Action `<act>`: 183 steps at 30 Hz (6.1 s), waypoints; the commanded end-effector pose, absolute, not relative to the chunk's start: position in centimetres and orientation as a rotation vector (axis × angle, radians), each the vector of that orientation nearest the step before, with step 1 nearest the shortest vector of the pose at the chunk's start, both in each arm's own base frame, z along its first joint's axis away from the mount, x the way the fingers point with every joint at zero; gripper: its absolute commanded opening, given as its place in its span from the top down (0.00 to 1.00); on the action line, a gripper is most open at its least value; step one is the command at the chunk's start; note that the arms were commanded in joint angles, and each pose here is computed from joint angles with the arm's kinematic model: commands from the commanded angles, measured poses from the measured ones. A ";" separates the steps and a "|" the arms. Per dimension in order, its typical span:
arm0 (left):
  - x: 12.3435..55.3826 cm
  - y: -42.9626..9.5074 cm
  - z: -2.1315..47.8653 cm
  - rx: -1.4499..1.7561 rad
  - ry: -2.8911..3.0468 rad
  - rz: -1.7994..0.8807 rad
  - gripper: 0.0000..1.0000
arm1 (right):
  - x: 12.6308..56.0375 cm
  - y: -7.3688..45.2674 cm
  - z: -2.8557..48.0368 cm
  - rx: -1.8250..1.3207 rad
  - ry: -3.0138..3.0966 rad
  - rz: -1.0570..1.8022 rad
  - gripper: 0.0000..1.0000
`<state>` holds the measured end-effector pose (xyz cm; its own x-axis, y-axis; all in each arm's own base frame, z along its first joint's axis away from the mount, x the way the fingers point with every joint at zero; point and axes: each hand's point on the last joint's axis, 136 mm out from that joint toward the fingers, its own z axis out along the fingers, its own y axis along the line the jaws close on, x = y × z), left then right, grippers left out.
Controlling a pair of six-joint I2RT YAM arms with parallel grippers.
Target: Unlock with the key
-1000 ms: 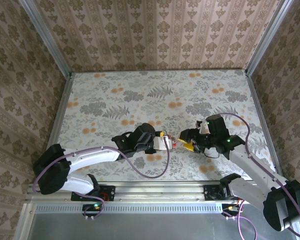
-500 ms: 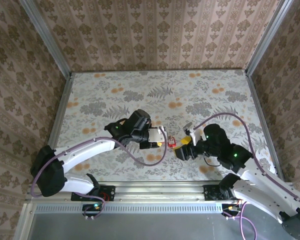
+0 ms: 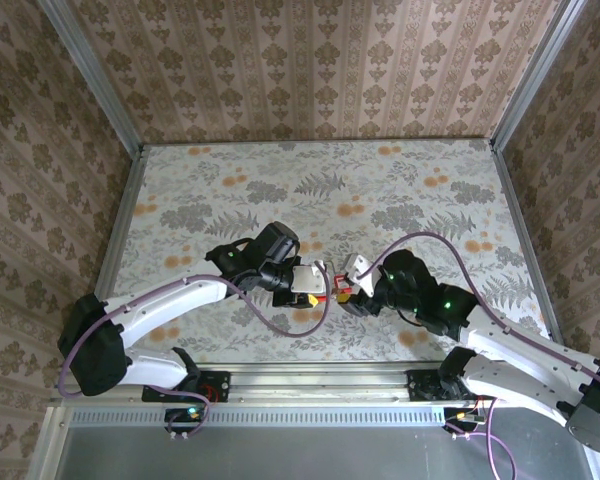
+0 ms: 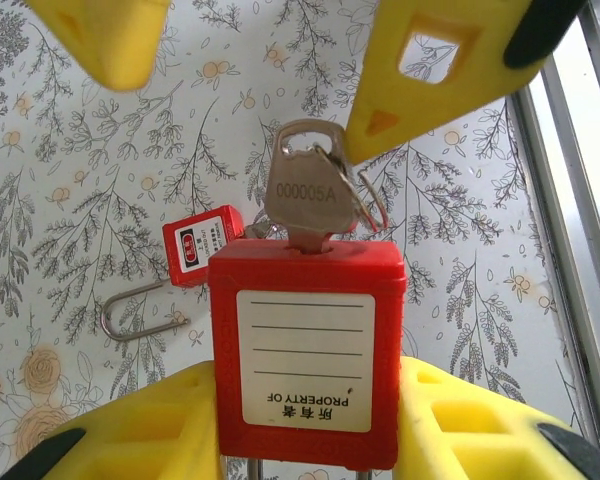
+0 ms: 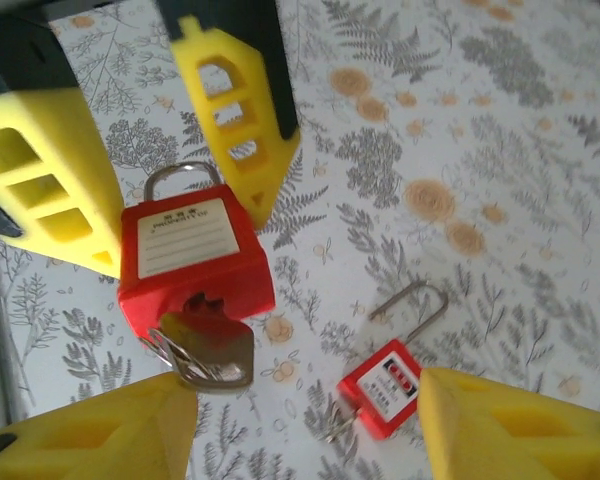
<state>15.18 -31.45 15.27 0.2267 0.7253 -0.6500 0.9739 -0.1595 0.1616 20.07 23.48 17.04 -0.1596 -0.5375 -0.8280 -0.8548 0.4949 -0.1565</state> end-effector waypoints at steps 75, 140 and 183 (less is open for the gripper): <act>14.3 -31.6 16.3 1.953 1.437 -0.450 1.00 | 17.6 25.4 16.9 -1.119 1.653 0.600 0.15; 12.3 -32.1 14.6 2.040 1.413 -0.515 1.00 | 18.0 27.7 17.5 -1.236 1.497 0.699 0.53; 20.9 -29.9 23.8 0.674 1.868 -1.325 0.22 | 20.3 24.5 23.0 -1.335 1.517 0.450 0.88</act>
